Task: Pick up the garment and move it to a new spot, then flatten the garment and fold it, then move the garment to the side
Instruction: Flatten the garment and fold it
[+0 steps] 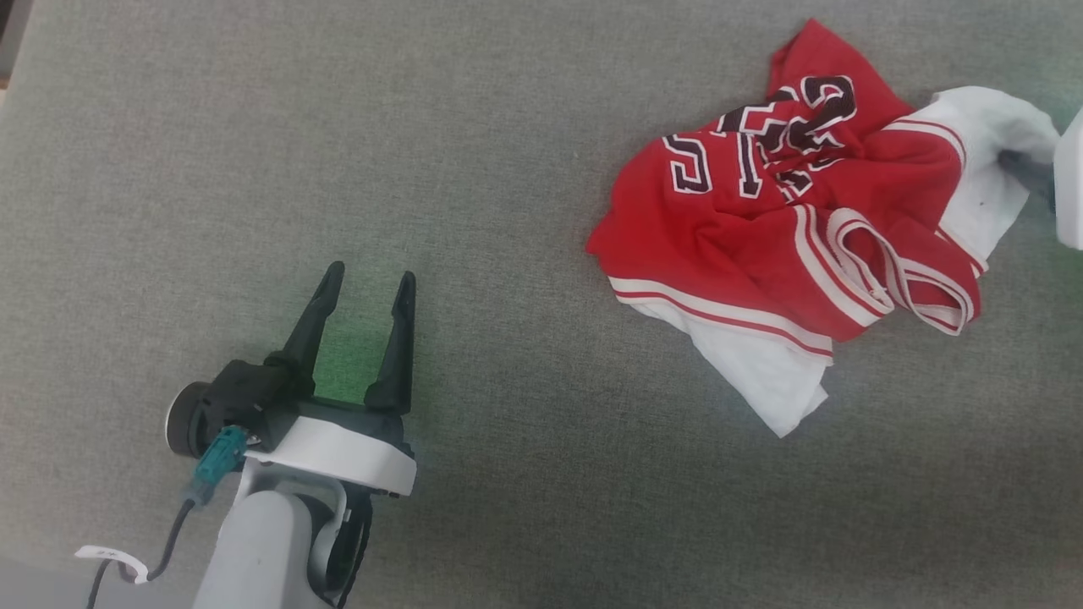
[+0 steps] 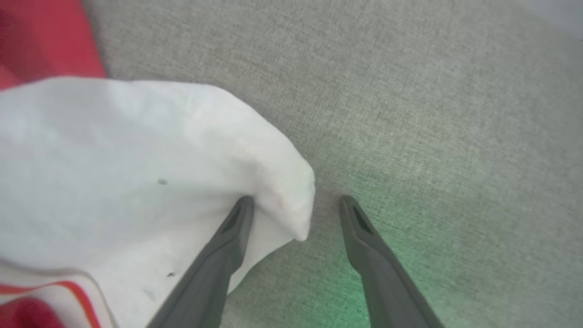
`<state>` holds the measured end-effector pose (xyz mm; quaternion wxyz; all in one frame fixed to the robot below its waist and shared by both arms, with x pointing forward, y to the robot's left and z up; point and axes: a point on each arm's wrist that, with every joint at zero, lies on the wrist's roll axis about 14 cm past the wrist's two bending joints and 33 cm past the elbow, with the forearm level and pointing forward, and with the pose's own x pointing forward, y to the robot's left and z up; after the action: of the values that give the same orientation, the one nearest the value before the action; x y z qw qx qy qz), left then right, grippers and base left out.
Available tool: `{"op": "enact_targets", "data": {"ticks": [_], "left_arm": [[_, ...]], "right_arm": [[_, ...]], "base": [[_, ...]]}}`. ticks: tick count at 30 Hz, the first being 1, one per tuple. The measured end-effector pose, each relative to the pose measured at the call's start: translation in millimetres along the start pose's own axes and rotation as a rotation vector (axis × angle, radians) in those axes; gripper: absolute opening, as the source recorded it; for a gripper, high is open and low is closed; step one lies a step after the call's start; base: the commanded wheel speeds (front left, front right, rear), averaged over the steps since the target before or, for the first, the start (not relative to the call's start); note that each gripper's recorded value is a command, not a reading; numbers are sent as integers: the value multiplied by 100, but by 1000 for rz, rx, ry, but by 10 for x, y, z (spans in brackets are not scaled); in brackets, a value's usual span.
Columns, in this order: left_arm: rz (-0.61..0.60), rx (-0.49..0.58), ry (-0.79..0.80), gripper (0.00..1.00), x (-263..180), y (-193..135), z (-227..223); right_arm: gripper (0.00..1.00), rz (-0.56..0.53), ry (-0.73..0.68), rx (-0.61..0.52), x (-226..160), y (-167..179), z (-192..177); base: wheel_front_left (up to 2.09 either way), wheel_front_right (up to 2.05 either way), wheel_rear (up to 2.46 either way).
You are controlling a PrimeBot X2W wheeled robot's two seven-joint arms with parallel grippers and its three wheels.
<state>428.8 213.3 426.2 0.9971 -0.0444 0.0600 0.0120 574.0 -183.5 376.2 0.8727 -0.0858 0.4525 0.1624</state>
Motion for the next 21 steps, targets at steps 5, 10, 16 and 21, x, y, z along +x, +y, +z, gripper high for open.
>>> {"op": "enact_targets", "data": {"ticks": [5, 10, 16, 21], "left_arm": [[2, -6, 3, 100, 10, -7, -16], [-12, -2, -28, 100, 16, -31, 99], [-57, 14, -55, 100, 22, -119, 200], [-99, 18, -61, 100, 73, -223, 213]], "right_arm": [[0, 9, -25, 21, -24, -8, 30], [0, -56, -93, 68, -243, -302, -20], [0, -207, -173, 181, -694, -980, -269], [0, -370, -192, 264, -1037, -1565, -664]], "base": [[0, 0, 0], [0, 0, 0], [0, 0, 0], [0, 0, 0]]}}
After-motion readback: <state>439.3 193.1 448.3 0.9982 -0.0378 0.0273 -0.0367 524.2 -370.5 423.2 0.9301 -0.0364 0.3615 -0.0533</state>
